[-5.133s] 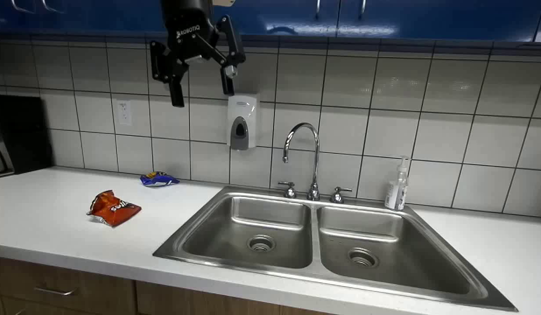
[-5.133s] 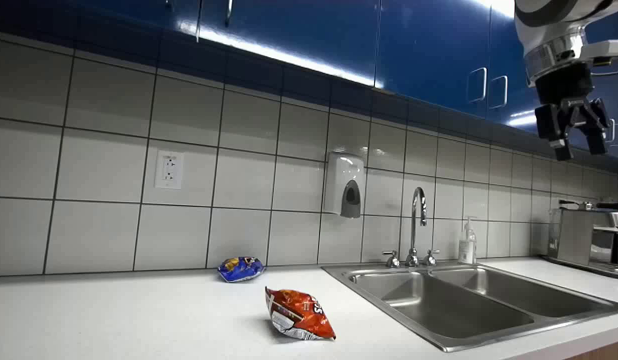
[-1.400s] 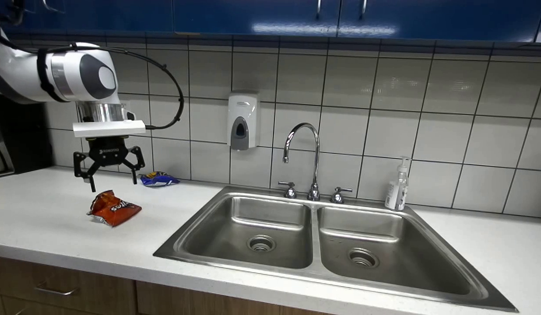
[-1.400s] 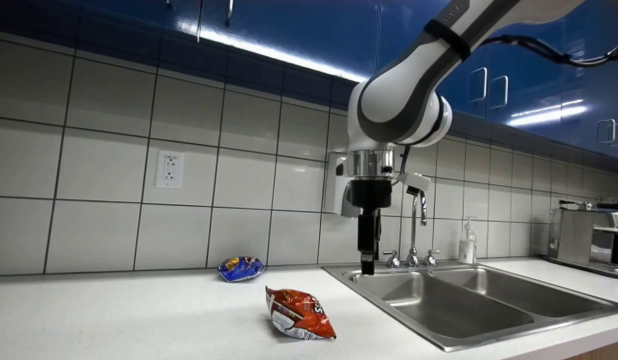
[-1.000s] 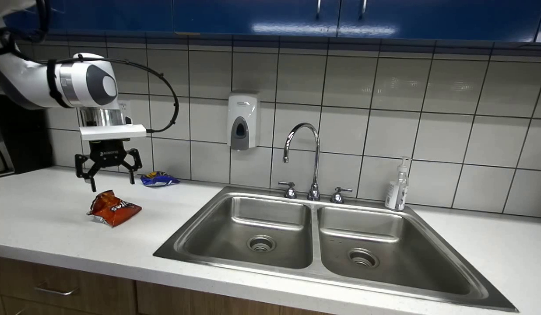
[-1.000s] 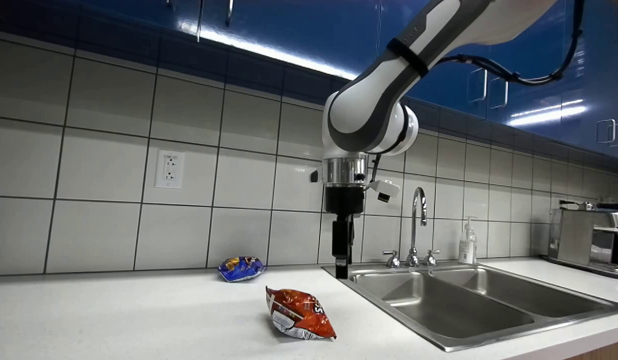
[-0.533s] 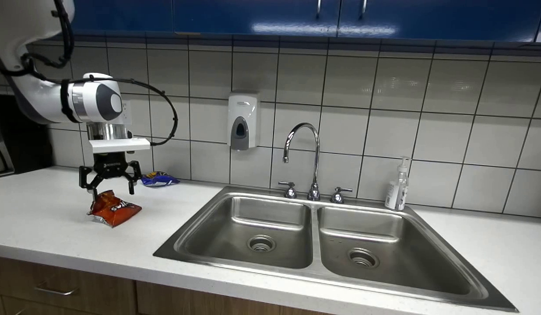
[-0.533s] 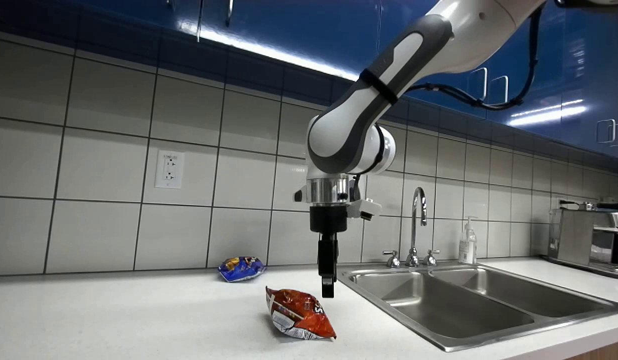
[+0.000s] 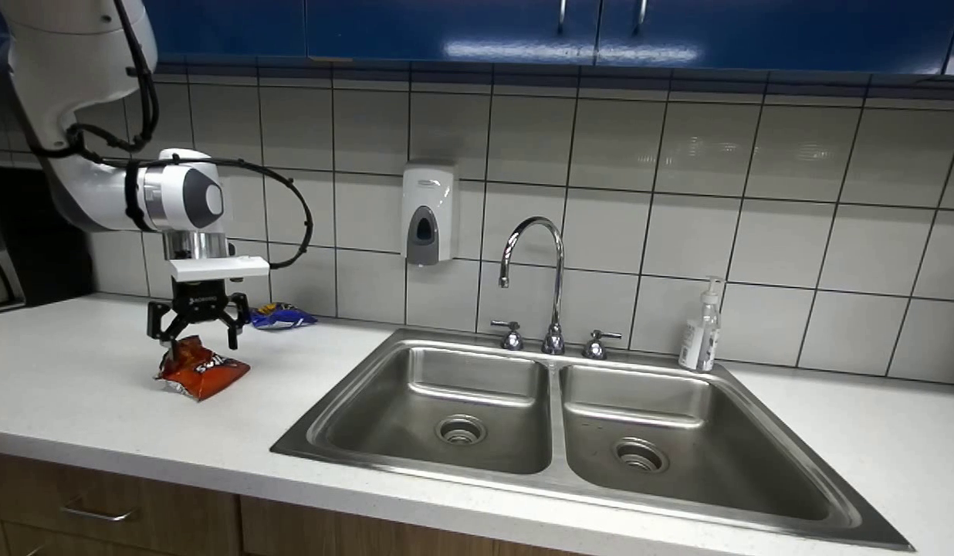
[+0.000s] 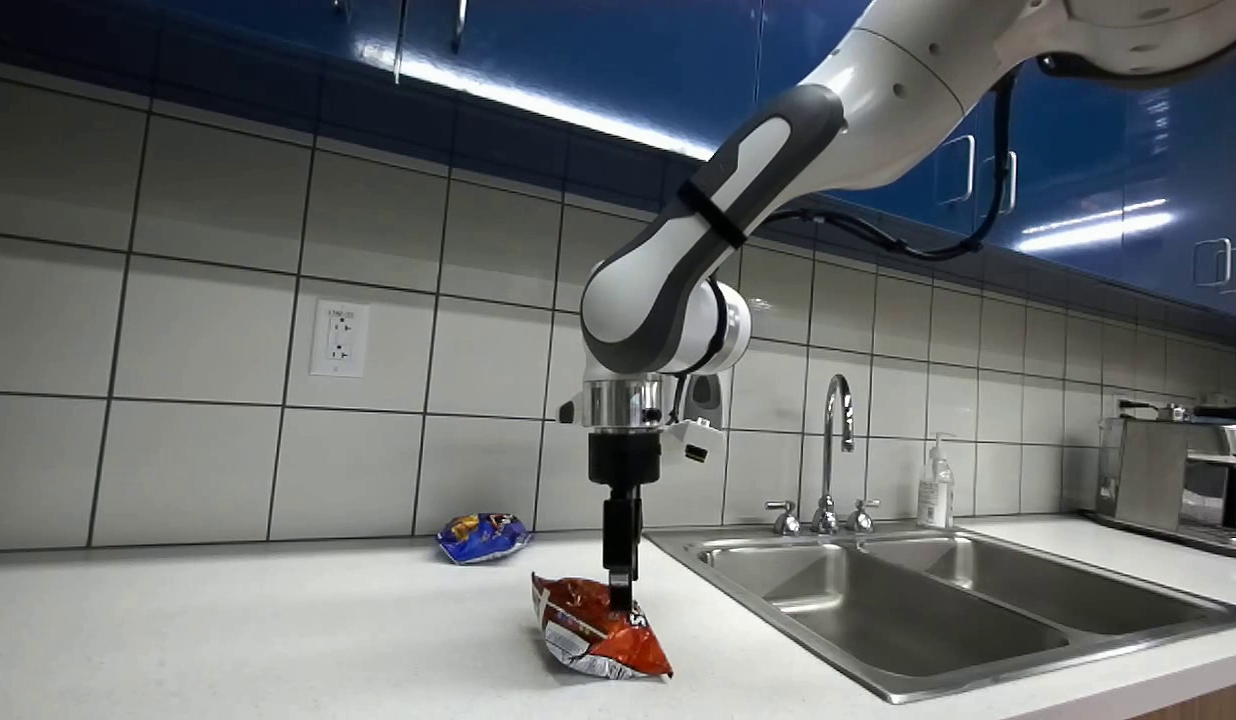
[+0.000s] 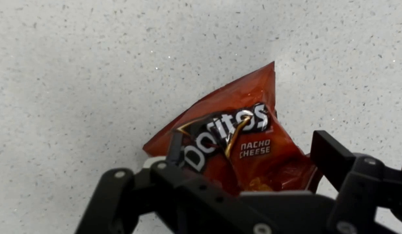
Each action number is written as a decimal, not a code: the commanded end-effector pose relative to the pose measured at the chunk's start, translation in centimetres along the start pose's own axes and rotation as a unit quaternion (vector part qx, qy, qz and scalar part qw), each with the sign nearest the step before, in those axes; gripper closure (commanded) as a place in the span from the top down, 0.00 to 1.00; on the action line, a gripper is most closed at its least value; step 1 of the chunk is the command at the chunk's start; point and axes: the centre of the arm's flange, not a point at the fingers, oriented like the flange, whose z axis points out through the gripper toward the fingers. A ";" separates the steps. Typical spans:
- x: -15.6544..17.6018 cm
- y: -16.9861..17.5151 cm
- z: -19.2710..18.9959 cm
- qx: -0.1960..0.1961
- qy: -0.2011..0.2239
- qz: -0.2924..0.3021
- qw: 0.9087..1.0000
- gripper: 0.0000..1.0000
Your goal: Place the red bag of doritos in the left sink
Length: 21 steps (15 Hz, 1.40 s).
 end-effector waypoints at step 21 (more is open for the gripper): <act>3.3 2.4 0.6 0.003 -0.019 -0.044 0.999 0.00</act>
